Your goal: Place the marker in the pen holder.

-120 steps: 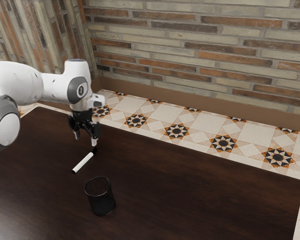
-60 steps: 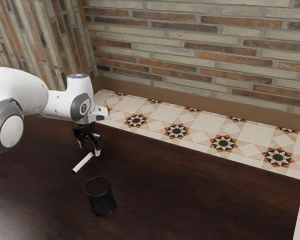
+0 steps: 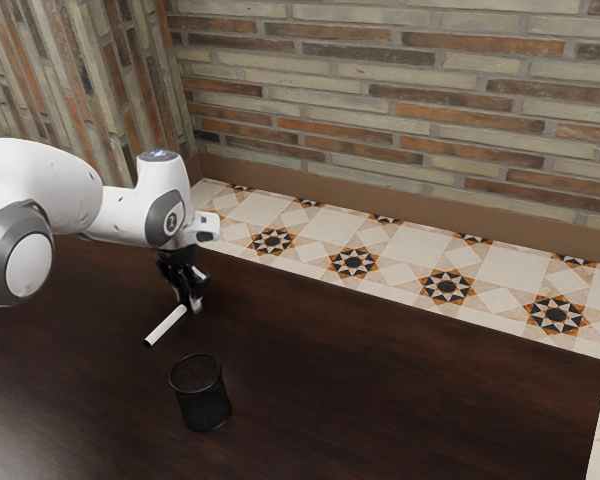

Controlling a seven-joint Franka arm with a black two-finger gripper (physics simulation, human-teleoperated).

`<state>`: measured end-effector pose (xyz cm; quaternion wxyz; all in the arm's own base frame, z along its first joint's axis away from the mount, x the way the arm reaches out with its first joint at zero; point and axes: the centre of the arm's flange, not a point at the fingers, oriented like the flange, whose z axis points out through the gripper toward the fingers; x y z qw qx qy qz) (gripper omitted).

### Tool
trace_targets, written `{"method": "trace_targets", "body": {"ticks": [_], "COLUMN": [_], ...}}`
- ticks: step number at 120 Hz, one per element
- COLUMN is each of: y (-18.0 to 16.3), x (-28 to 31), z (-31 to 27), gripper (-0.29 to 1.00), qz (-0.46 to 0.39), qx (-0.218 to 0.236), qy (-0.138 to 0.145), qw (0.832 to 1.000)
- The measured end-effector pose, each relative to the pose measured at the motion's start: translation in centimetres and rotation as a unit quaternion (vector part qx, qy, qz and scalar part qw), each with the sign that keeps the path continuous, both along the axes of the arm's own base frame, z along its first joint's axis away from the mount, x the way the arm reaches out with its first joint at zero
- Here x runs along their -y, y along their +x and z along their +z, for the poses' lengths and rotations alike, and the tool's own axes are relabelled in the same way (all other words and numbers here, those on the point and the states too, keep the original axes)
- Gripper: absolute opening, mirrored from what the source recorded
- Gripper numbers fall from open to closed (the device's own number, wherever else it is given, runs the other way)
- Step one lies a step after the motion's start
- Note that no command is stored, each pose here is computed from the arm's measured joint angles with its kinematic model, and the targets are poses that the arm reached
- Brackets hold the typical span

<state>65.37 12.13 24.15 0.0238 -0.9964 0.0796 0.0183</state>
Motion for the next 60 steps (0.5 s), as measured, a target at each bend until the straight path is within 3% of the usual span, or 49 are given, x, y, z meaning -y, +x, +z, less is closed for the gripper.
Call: {"method": "trace_targets", "body": {"ticks": [32,60], "y": [0.13,0.12], "x": [0.03,-0.04], "z": [0.39,0.27], "gripper": [-0.01,-0.07], "qz": [0.000,0.002], "qx": [0.006,0.007], "qy": [-0.001,0.004], "qw": [1.000,1.000]}}
